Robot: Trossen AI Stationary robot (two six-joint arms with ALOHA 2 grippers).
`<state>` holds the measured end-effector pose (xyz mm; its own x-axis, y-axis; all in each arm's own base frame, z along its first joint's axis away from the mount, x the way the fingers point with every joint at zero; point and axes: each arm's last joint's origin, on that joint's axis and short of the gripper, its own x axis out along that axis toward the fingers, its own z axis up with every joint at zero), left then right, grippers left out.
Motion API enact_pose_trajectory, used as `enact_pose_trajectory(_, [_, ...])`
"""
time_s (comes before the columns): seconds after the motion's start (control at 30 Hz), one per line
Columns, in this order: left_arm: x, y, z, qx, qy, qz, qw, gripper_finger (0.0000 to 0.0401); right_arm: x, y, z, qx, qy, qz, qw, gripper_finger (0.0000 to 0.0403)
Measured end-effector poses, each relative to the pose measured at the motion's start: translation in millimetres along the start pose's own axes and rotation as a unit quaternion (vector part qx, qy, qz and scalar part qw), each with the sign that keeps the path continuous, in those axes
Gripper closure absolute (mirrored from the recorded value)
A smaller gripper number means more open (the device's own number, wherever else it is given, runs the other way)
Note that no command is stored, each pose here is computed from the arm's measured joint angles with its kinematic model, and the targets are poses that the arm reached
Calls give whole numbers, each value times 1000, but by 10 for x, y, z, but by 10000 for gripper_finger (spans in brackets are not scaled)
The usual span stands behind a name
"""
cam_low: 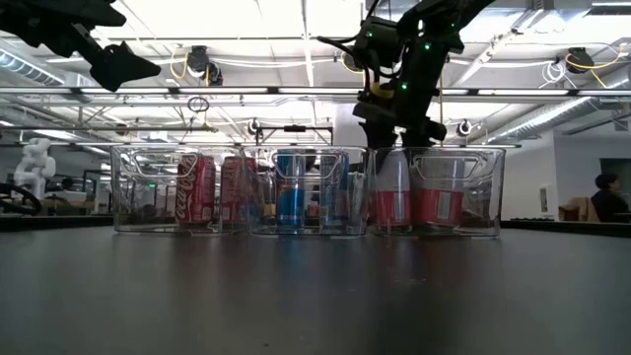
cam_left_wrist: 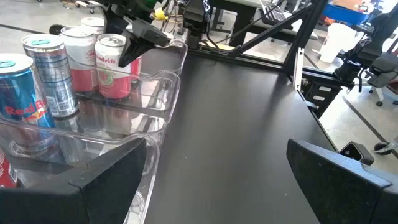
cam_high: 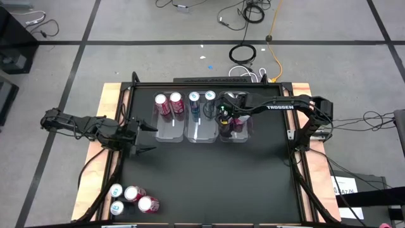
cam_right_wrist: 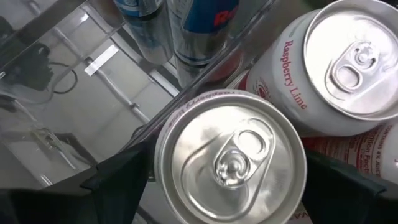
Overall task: Sort soda cans
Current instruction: Put the pink-white soda can into the right transparent bin, then put the red soda can into the left transparent bin
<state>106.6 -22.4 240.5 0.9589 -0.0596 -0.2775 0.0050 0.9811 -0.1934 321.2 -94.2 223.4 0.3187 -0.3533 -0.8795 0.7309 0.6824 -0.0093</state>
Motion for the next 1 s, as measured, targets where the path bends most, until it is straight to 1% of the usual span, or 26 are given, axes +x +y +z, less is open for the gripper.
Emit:
enact_pose_trajectory(0.17, [0,0,0,0,0,0,1000,4,-7,-1,0,-5,0,2,1000,44])
enact_pose_trajectory(0.27, [0,0,0,0,0,0,1000,4,-64,-15,5,-6,-4,5,1000,44])
enact_pose_trajectory(0.37, [0,0,0,0,0,0,1000,4,-198,-48,19,-8,-19,13,1000,44])
enact_pose_trajectory(0.57, [1,1,-1,5,0,0,1000,4,-566,-144,38,4,-63,39,997,44])
enact_pose_trajectory(0.7, [1,0,-1,-17,0,0,1000,4,-829,-168,5,23,-82,86,993,44])
enact_pose_trajectory(0.83, [1,0,-1,-62,1,1,998,4,-1056,-153,-59,41,-98,123,987,44])
enact_pose_trajectory(1.0, [1,-2,7,-95,-4,-1,995,4,-1283,-90,-165,25,-118,156,980,44])
